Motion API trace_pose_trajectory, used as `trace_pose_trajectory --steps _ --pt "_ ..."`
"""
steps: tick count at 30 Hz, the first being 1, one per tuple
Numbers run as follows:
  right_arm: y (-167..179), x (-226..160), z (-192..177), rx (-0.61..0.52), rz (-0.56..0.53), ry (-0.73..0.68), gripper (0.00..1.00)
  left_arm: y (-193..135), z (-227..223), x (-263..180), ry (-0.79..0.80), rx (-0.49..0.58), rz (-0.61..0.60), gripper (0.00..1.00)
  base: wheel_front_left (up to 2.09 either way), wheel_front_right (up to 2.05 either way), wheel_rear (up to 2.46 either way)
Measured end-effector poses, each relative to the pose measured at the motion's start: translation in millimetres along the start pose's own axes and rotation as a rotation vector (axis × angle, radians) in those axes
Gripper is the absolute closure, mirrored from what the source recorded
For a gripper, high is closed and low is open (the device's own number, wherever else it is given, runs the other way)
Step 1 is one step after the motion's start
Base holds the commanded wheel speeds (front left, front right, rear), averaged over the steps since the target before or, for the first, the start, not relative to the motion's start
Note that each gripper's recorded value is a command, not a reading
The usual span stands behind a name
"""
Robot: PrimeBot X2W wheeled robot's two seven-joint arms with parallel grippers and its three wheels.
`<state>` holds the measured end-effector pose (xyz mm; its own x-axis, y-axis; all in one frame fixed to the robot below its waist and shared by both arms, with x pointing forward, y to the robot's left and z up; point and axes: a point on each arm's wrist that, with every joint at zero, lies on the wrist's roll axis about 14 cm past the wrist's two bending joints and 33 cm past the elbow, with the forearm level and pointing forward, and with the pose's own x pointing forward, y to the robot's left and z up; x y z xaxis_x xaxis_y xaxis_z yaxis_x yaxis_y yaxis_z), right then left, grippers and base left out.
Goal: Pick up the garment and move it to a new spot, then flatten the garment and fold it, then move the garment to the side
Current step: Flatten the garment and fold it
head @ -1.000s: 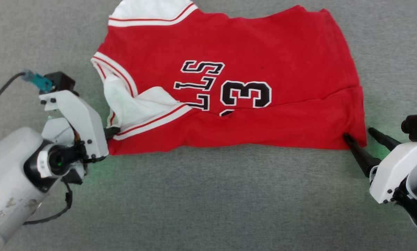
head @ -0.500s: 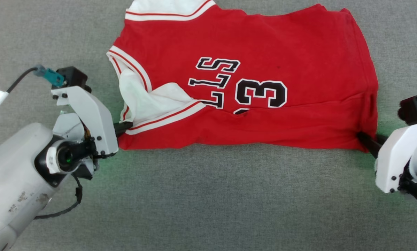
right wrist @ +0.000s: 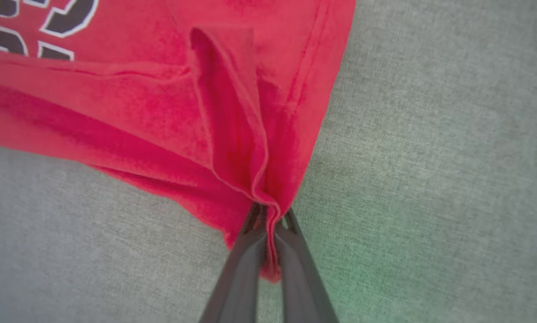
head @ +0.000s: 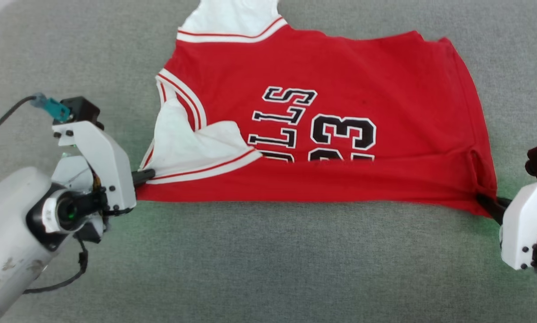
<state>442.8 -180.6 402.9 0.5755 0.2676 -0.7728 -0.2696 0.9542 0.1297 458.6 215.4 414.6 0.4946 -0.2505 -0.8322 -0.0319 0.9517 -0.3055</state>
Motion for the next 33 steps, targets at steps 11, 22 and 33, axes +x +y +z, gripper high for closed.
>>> trace_pose_trajectory --steps 11,22,33 --pt "4.8 -23.2 -12.8 -0.02 0.017 0.053 1.0 6.2 -14.1 -36.3 0.006 0.011 0.045 1.0 0.0 0.0 0.0" --pt "11.1 -38.6 -46.2 0.004 0.032 0.164 1.0 4.2 -68.5 -50.6 0.135 -0.023 0.066 1.0 0.0 0.0 0.0" --pt "17.4 -43.6 -46.8 0.022 0.038 0.139 0.0 1.1 -83.5 -43.5 0.156 -0.007 0.061 0.22 0.0 0.0 0.0"
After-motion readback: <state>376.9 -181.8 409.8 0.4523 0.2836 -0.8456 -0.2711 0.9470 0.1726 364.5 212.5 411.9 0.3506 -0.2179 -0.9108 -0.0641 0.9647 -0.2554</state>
